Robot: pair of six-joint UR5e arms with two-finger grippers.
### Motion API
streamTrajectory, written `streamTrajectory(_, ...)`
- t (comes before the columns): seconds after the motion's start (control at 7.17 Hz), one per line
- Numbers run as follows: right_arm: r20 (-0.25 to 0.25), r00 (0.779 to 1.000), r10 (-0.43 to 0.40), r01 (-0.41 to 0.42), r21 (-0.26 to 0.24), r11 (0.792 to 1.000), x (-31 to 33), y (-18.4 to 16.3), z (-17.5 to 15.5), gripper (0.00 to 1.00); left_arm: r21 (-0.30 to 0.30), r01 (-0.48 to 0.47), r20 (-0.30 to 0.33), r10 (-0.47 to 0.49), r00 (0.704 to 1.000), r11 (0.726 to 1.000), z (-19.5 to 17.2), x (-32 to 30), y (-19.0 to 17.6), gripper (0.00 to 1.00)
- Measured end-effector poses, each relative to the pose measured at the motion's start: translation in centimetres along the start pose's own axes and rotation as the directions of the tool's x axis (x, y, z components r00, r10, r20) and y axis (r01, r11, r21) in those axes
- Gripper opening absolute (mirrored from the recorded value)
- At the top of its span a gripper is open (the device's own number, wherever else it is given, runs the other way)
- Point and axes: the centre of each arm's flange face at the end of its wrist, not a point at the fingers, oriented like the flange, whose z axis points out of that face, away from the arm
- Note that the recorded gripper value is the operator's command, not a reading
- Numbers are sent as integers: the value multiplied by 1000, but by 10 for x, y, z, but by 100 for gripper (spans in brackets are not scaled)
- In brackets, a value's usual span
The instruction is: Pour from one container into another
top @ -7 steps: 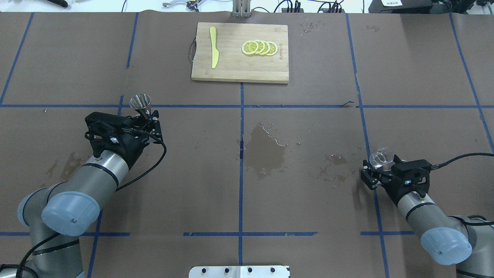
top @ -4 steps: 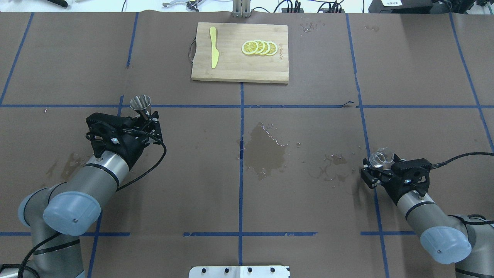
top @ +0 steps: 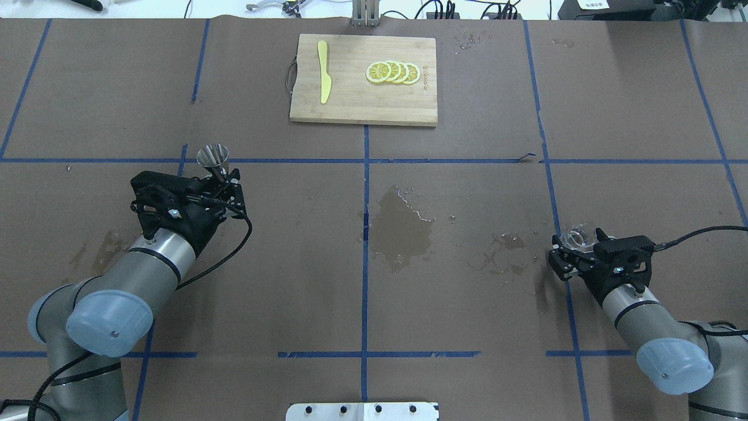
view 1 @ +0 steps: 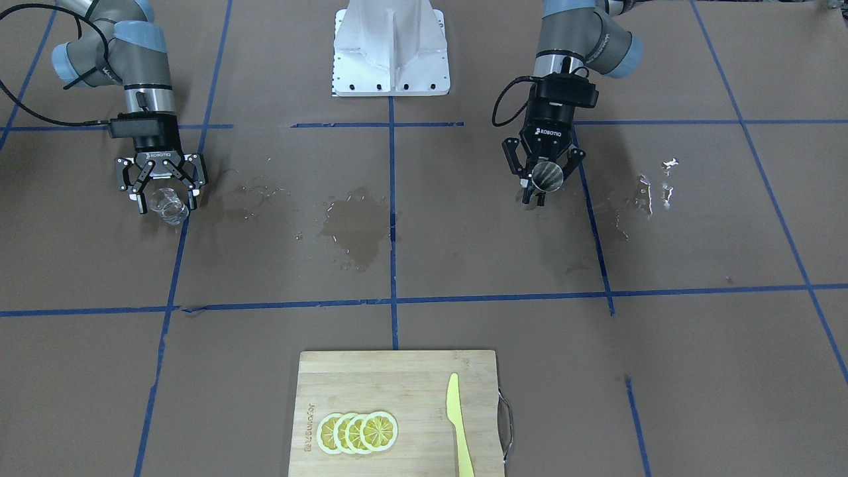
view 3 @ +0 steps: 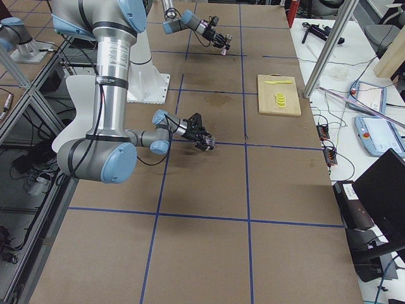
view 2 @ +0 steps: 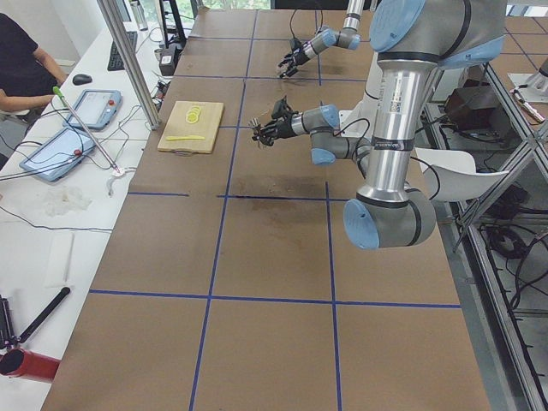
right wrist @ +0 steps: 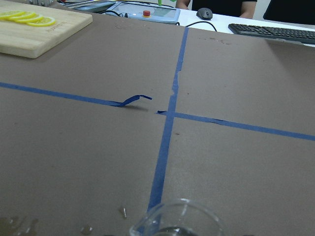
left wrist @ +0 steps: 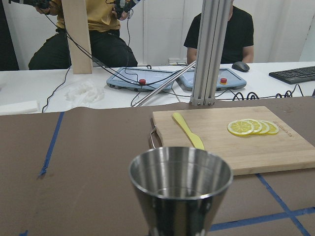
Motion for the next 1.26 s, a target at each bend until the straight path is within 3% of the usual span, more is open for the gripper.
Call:
streamTrajectory(0.42,3,1000,3,-3,1,1000,-3,-1,1,35,1,-9,1,9,1000,1000,1,0,0,0)
streamTrajectory(0.56,2,1000,1,-1,0,1000,-3,0,2,25,1,-8,0,8,1000,1000,1,0,-1,0)
streamTrajectory(0.7,1,1000,-5,5,-1,1000,-2,0,2,9,2,-7,-1,7,1000,1000,1,1,-1,0)
streamTrajectory(0.84,-1,1000,-13,13,0,1000,-1,0,3,0,3,-6,-2,6,1000,1000,1,2,-2,0)
streamTrajectory(1.26,37,999,-6,7,-4,1000,3,-24,4,0,8,3,-11,-3,1000,1000,1,9,-6,0)
